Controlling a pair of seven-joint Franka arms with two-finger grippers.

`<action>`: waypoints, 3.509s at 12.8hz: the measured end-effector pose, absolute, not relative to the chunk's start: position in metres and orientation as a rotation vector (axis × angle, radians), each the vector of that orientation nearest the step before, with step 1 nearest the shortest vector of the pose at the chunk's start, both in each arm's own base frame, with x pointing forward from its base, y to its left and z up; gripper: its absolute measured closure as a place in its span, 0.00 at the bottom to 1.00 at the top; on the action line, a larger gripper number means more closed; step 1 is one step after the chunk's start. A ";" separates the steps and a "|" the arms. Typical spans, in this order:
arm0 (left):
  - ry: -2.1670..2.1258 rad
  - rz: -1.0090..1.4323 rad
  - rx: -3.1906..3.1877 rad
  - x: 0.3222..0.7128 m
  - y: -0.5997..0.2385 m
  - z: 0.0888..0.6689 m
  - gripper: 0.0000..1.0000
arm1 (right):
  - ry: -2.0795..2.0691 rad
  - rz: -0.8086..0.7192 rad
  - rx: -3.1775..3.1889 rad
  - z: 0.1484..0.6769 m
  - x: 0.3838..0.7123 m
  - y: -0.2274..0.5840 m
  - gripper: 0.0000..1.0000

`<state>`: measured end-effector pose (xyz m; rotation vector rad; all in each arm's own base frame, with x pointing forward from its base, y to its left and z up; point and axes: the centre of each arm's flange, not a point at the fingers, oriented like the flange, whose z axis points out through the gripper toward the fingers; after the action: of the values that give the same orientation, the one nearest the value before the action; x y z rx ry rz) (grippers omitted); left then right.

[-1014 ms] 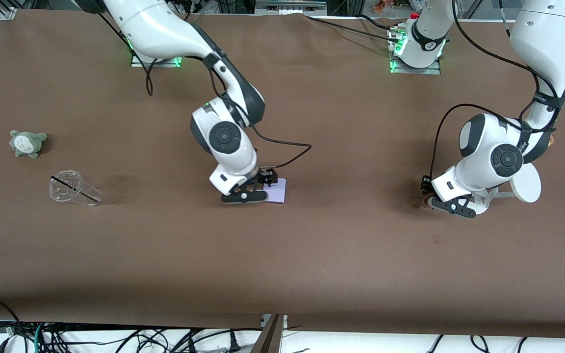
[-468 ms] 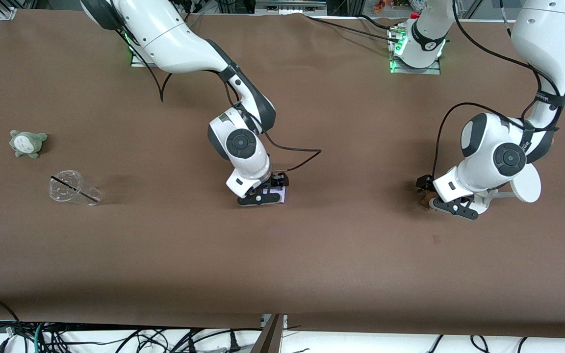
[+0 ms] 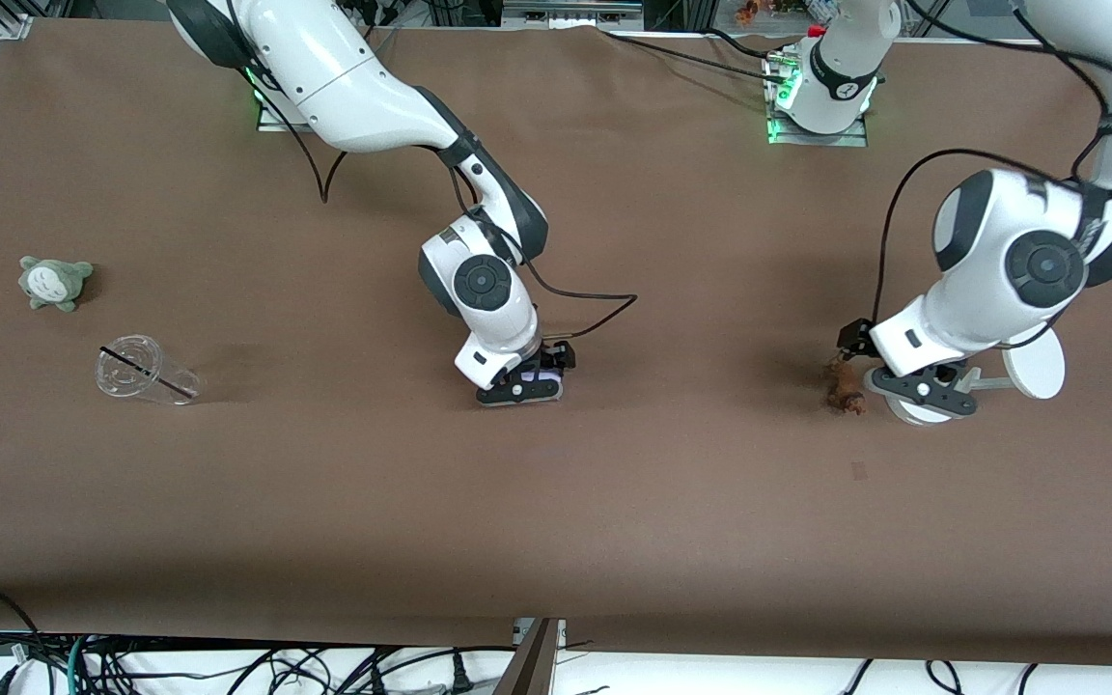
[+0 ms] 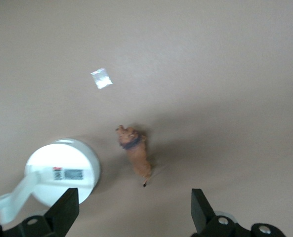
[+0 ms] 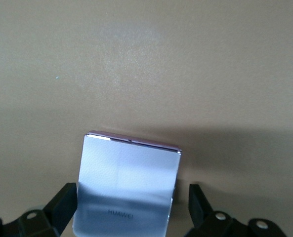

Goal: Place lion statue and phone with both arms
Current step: 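Lift the phone with the right gripper while the left gripper withdraws, then carry the silver phone with the right gripper toward the clear cup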

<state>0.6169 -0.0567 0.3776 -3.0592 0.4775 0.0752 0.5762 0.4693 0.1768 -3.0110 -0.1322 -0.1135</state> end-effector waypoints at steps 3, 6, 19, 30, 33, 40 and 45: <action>0.420 0.080 -3.043 0.630 -0.049 0.460 0.00 | -0.135 -0.129 -3.003 0.174 0.576 0.471 0.00; 0.333 0.036 -3.043 0.635 -0.025 0.538 0.00 | -0.136 -0.127 -3.004 0.170 0.574 0.473 0.00; 0.133 -0.084 -3.078 0.555 0.007 0.590 0.00 | -0.045 -0.221 -3.038 0.243 0.610 0.449 0.15; 0.106 -0.005 -3.081 0.545 0.017 0.585 0.00 | 0.044 0.042 -3.258 0.505 0.608 0.272 0.15; 0.107 0.014 -3.082 0.545 0.016 0.583 0.00 | -0.053 0.093 -3.263 0.516 0.625 0.197 0.15; 0.103 0.023 -3.083 0.545 0.018 0.583 0.00 | -0.150 0.140 -3.203 0.432 0.652 0.066 0.15; 0.097 0.026 -3.083 0.545 0.020 0.584 0.00 | -0.175 0.115 -3.185 0.339 0.663 0.018 0.15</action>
<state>0.5446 0.0196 0.5841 -3.0830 0.0971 0.0257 0.6632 0.0184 0.3387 -3.1851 -0.1752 0.1151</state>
